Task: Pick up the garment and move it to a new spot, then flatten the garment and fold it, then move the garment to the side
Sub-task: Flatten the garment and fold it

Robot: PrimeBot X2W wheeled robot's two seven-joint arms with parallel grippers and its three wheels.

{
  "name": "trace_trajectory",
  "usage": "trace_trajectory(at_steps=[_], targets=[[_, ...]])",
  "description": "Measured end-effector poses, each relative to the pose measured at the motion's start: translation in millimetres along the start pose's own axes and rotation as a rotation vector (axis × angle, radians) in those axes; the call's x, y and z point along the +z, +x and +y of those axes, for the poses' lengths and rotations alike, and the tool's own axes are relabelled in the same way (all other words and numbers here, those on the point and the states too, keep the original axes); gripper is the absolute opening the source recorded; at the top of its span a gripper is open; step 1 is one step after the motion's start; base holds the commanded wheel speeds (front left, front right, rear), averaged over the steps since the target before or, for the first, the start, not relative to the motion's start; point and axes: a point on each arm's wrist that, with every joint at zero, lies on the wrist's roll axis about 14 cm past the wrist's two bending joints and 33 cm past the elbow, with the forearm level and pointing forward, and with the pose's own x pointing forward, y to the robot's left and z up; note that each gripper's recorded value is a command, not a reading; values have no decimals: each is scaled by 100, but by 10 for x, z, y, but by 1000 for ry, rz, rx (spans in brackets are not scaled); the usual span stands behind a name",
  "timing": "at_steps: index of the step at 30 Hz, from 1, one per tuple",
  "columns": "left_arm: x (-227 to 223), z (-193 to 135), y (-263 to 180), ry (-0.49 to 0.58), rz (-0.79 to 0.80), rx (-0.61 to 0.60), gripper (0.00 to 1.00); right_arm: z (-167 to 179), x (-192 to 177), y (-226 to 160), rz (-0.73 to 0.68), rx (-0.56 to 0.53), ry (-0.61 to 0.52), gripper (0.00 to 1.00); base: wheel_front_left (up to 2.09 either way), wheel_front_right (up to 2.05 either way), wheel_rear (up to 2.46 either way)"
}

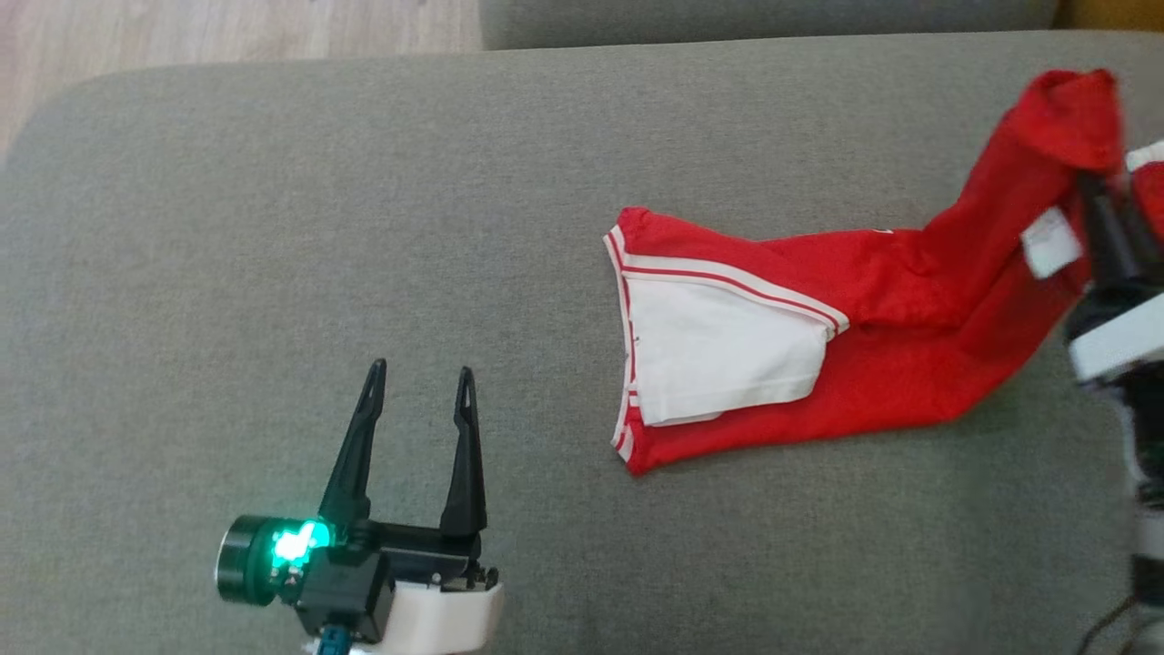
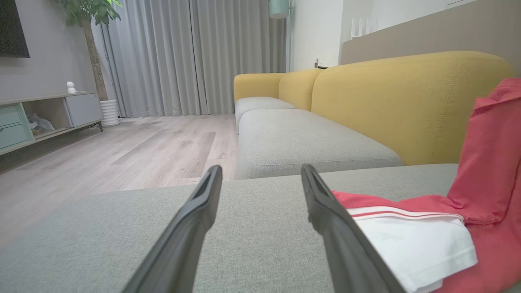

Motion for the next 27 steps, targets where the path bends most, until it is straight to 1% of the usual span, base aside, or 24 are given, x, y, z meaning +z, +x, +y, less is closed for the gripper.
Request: trace_trajectory(at_steps=[6,9,11,14,17,18,19,21,23,25,27], targets=[[-25,67,-39,-2,12,21,100,833,-267,107,52,187,48,0,0,0,0],[-34,108,-65,-3,17,35,100,1191,-473,138,105,272,39,0,0,0,0],[-33,145,-84,-2,18,50,100,1366,-654,133,152,317,20,0,0,0,0],[-30,196,-111,1,20,68,100,1522,-1017,101,239,353,-24,0,0,0,0],[-36,244,-132,4,24,83,100,1605,-1376,20,319,378,-11,0,0,0,0],[-39,255,-134,4,25,88,100,1608,-1475,-5,339,378,-1,63,0,0,0],[-46,264,-137,4,27,91,100,1604,-1555,-23,352,377,4,100,0,0,0],[-57,274,-140,3,31,94,100,1609,-1655,-42,360,377,13,100,0,0,0],[-61,278,-140,2,32,97,100,1653,-1657,-44,338,389,35,100,0,0,0],[-49,278,-141,1,29,98,100,1672,-1551,-21,278,391,68,100,0,0,0],[-16,280,-144,2,19,99,100,1636,-1370,11,189,377,81,100,0,0,0]])
